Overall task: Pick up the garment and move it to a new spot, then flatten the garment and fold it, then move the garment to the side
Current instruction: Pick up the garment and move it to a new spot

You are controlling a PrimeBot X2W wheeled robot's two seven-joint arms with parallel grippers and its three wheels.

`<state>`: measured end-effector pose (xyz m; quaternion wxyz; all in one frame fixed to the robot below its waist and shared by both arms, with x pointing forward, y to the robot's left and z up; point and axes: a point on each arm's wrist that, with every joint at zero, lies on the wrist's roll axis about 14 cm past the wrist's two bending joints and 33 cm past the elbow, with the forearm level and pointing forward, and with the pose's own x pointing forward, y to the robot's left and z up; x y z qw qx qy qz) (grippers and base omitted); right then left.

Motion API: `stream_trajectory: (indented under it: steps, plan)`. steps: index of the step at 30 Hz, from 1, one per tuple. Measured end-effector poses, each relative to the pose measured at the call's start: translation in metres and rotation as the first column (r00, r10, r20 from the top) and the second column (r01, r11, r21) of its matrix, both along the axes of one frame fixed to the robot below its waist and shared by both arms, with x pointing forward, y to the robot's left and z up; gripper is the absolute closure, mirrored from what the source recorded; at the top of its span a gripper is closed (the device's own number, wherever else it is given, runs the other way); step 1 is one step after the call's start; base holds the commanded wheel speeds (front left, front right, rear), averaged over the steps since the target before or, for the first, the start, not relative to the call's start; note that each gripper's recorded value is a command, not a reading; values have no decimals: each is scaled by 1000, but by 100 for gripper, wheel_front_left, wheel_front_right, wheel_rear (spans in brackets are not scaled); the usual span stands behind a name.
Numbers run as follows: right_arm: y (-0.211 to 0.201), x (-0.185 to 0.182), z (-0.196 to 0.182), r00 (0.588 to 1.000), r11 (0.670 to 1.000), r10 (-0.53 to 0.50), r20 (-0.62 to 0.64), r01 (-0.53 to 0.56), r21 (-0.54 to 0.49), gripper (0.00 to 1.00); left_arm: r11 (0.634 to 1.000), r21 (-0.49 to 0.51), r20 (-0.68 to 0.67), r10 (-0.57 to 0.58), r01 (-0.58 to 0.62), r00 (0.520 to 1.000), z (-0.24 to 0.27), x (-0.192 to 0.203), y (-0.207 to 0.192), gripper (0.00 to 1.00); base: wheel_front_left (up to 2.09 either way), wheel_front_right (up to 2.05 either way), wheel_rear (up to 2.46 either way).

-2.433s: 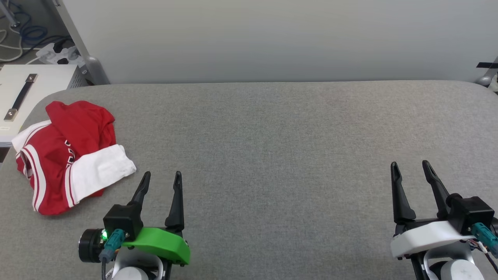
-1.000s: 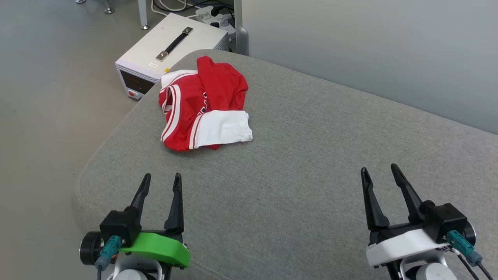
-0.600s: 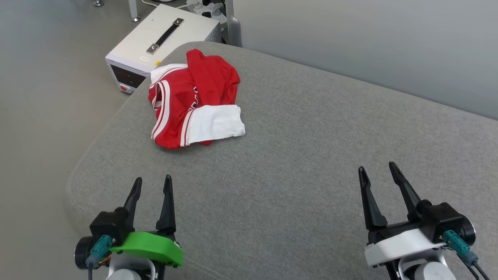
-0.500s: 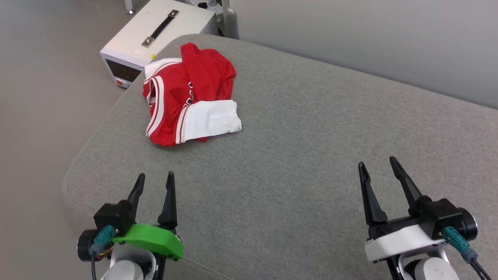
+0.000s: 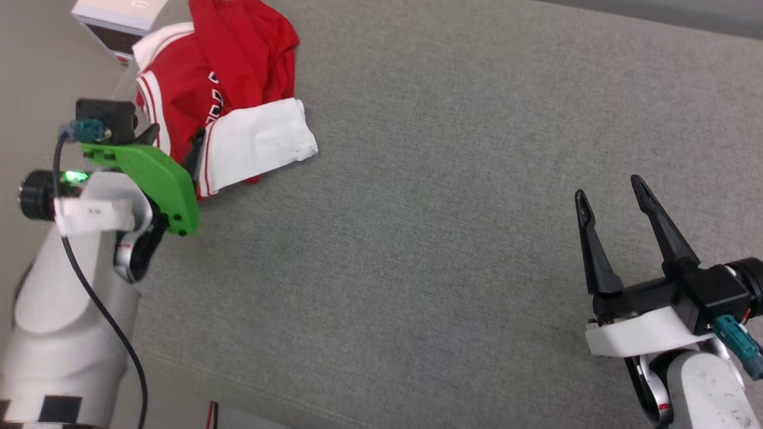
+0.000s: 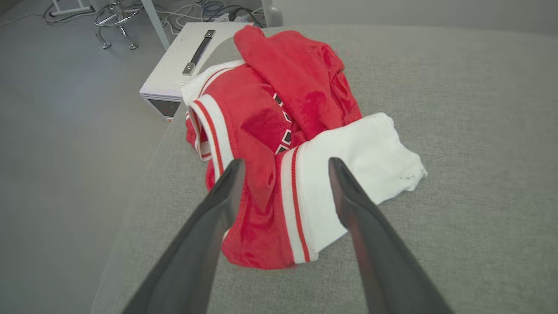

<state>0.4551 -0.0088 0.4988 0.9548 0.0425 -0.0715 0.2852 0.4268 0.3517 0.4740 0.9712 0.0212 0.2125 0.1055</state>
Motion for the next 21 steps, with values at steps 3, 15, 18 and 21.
stream_trajectory:
  steps: [3,15,18,21]
  plan:
    - [-8,9,-10,1000,1000,-20,-15,19,-8,0,999,27,-153,-29,33,988,-13,15,9,0,0,0,0]
    - [-46,19,-64,986,992,-111,-122,103,-68,0,978,-199,-537,-52,-67,842,-101,43,5,0,0,0,0]
    - [-53,19,-70,983,990,-128,-135,118,-77,0,968,-229,-555,-45,-101,831,-113,45,5,0,0,0,0]
    - [-57,19,-76,980,988,-140,-144,128,-89,0,964,-239,-592,-48,-118,804,-122,45,5,39,0,0,0]
